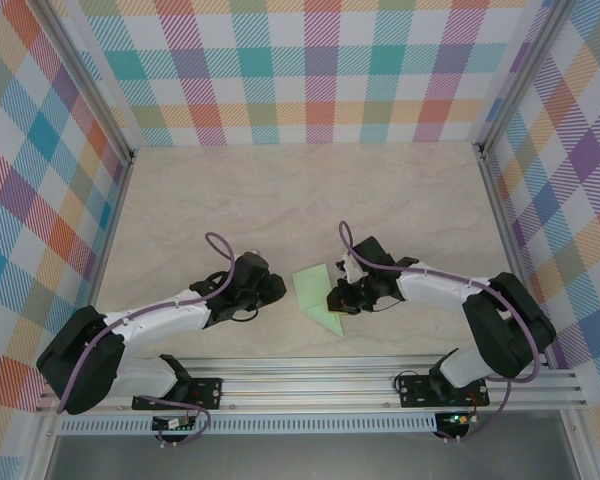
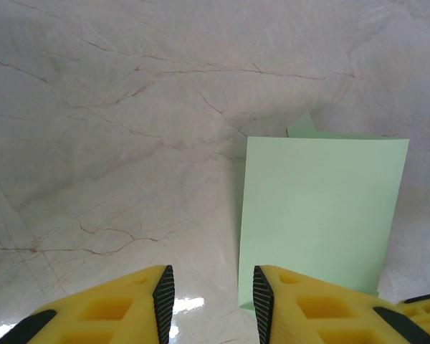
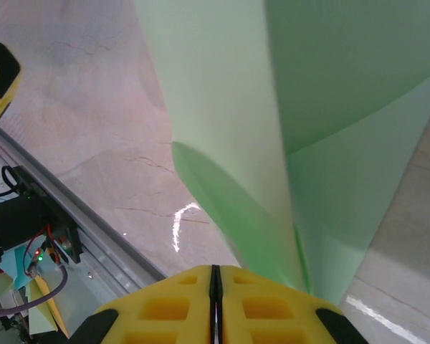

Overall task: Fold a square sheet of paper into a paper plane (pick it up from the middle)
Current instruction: Fold the wing for the fifth time at the center of the table.

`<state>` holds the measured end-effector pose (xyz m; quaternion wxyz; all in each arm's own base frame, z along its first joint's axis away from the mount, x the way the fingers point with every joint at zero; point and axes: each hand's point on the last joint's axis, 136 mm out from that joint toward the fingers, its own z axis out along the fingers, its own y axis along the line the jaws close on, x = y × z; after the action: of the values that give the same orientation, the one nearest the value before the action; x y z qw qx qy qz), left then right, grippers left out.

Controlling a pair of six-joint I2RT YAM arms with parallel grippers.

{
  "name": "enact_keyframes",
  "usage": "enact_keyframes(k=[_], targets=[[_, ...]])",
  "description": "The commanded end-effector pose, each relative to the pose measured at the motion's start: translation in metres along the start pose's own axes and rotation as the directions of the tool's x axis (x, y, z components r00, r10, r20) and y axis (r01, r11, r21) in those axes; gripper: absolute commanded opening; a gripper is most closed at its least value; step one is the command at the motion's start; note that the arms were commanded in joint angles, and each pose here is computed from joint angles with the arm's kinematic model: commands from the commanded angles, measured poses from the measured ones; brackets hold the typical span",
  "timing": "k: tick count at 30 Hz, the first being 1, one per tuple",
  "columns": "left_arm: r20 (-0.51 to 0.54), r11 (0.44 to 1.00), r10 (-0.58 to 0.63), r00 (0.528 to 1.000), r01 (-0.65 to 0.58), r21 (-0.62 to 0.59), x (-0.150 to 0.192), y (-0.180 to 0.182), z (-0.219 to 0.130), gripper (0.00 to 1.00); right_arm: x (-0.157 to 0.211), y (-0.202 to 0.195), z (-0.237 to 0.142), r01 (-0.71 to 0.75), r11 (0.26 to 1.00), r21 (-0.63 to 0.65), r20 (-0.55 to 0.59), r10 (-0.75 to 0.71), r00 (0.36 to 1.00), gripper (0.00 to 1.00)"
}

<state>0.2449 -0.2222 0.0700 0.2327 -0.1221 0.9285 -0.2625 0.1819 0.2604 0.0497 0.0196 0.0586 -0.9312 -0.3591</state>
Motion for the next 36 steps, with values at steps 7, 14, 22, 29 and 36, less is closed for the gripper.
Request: enact_keyframes(k=[7,14,22,29,36], targets=[[-0.02,0.999,0.032,0.999,-0.031,0.036,0.0,-0.02,0.002,0.37,-0.01,-0.019,0.003,-0.019,0.999,0.048,0.025,0.018,1.0,0.1],[-0.038,0.998,0.049,0.998,-0.048,0.041,0.004,-0.026,0.007,0.37,-0.008,-0.029,-0.001,-0.037,0.998,0.056,0.039,0.034,0.999,0.1],[-0.081,0.994,0.084,0.993,-0.077,0.078,0.015,-0.045,0.015,0.37,-0.004,-0.052,0.001,-0.097,0.994,0.051,0.045,0.095,0.994,0.1],[-0.108,0.995,0.052,0.993,-0.043,0.086,0.028,-0.055,0.023,0.46,0.002,-0.064,0.005,-0.134,0.99,0.037,0.049,0.132,0.99,0.1],[-0.146,0.998,-0.039,0.988,0.046,0.049,0.052,-0.055,0.038,0.54,0.0,-0.066,0.004,-0.148,0.989,-0.006,0.067,0.148,0.987,0.1]])
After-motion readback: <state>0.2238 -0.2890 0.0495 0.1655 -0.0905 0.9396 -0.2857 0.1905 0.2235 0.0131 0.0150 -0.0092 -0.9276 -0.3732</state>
